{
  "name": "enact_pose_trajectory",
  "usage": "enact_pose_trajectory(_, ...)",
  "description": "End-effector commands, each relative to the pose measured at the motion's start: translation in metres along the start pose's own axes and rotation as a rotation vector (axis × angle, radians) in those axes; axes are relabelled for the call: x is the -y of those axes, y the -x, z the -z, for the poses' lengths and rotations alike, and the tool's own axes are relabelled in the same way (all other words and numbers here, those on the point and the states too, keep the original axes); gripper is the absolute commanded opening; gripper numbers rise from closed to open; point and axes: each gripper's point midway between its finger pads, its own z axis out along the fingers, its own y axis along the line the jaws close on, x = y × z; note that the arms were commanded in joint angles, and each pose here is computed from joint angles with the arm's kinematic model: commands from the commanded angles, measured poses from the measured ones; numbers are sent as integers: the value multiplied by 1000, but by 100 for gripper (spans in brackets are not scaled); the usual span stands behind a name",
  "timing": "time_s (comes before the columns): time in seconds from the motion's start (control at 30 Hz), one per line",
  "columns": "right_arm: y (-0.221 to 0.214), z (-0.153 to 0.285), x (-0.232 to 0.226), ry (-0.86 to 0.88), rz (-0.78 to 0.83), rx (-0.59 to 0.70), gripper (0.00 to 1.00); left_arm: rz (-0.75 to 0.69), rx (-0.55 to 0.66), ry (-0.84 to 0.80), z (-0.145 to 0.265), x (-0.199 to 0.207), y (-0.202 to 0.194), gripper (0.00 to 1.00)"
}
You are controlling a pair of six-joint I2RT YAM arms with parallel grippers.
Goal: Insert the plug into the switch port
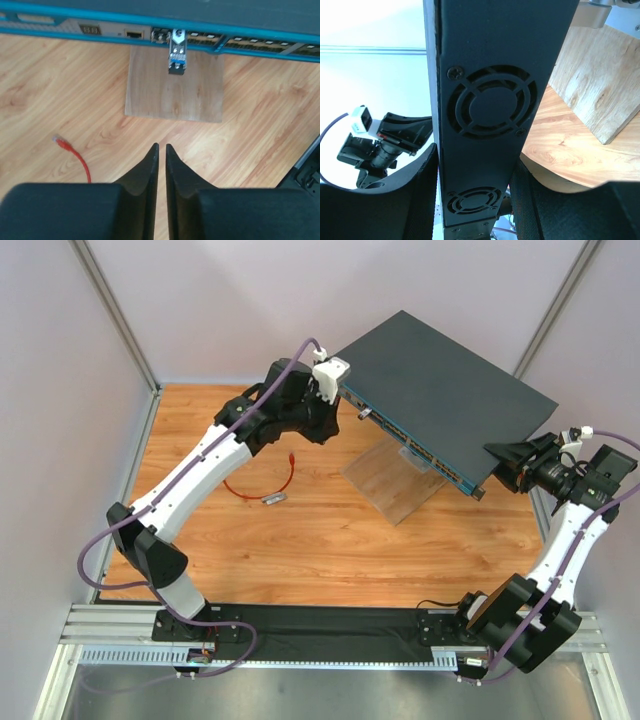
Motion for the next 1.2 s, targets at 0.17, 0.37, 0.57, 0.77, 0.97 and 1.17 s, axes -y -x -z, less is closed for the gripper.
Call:
enact_pose_trajectory(0.17,9,-4,2,-28,217,23,0,9,98,-78,-13,15,40,3)
enact_pose_trajectory(0.37,8,-3,0,-29,222,18,0,16,118,-87,-23,15,48,0)
enact_pose_trajectory(0.57,9,-4,4,-34,218,11,0,29,126,-105,-28,18,54,0)
enact_pose_trajectory(0.77,9,-4,3,-34,218,11,0,46,123,-123,-33,21,54,0)
enact_pose_trajectory(0.97,9,-4,4,-34,220,9,0,52,120,-120,-40,20,54,0)
enact_pose_trajectory(1.17,8,-4,5,-36,216,6,0,56,128,-124,-44,20,58,0)
